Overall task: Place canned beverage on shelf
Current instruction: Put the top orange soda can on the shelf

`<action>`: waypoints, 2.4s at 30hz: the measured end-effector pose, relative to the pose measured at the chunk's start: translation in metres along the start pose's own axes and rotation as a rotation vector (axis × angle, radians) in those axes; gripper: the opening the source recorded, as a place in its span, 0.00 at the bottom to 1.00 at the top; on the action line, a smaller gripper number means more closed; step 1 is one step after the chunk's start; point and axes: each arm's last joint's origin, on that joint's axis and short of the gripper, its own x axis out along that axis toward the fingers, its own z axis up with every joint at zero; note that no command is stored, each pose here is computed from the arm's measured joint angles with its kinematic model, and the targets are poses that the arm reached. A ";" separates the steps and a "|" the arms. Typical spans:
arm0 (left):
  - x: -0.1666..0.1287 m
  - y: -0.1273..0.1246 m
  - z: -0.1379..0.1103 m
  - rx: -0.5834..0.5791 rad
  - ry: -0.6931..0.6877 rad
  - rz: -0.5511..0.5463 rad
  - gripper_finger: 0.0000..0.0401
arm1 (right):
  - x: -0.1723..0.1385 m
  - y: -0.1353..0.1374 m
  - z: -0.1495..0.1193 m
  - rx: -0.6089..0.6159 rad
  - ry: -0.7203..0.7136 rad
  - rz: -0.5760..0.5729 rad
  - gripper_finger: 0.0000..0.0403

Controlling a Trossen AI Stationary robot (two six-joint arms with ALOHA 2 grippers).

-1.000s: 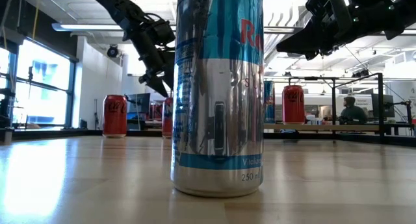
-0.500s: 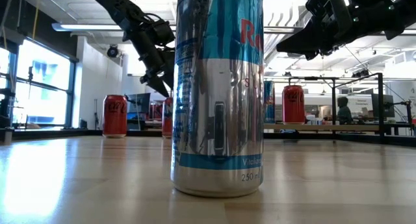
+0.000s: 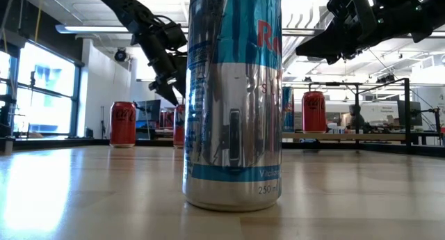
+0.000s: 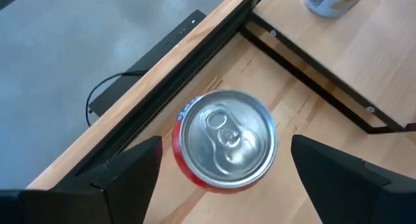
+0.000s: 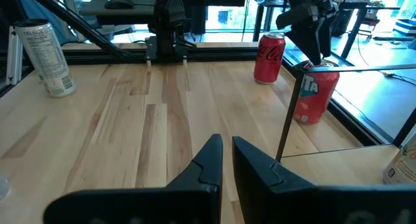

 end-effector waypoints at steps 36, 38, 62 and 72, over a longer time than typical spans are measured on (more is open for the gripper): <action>0.032 -0.005 -0.005 0.035 -0.006 -0.016 0.70 | 0.000 0.000 0.000 0.000 0.003 0.000 0.05; 0.027 -0.008 -0.006 0.030 0.000 -0.017 0.70 | 0.000 0.000 -0.001 0.000 0.006 0.000 0.05; -0.036 -0.186 -0.060 0.145 -0.043 -0.248 0.70 | 0.000 0.000 -0.004 0.017 0.046 0.001 0.05; -0.025 -0.239 -0.084 -0.010 -0.281 -0.273 0.70 | 0.000 0.000 -0.004 0.017 0.040 0.000 0.05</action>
